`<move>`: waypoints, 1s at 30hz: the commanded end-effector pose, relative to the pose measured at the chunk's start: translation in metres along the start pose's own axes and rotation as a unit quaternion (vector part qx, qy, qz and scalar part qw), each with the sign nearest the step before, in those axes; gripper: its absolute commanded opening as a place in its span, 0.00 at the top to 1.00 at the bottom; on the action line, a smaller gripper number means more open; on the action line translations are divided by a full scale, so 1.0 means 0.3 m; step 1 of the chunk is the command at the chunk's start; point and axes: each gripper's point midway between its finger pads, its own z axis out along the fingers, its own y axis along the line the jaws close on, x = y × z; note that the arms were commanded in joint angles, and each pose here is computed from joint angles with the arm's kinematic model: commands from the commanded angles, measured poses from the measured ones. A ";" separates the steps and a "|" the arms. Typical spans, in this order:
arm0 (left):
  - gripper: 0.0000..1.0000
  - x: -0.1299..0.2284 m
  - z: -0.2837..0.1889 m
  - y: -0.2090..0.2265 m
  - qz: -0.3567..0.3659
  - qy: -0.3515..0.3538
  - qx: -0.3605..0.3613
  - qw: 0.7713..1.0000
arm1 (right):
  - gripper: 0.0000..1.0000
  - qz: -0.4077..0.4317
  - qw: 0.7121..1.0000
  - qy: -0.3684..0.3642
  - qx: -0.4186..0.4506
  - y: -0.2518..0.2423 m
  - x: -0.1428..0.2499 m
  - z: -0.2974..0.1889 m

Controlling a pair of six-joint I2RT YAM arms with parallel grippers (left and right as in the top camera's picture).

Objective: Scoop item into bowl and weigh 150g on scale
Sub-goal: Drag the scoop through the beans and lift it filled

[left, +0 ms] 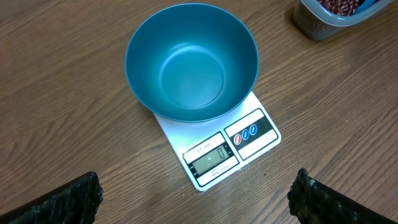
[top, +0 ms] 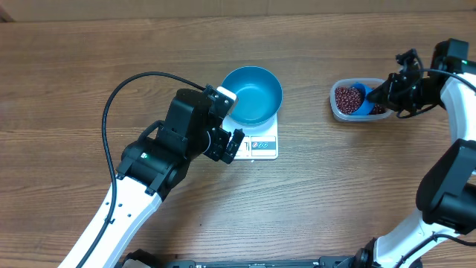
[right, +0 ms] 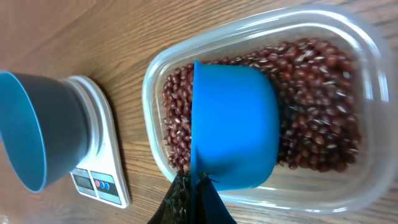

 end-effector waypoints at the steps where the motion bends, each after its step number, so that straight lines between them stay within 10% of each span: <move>1: 0.00 0.002 0.005 -0.004 0.006 0.000 0.007 1.000 | 0.96 0.037 0.999 -0.012 -0.016 -0.019 -0.014 -0.026; 30: 0.00 0.002 0.005 -0.005 0.002 0.000 0.007 1.000 | 0.96 0.106 0.978 -0.063 -0.167 -0.029 -0.038 -0.185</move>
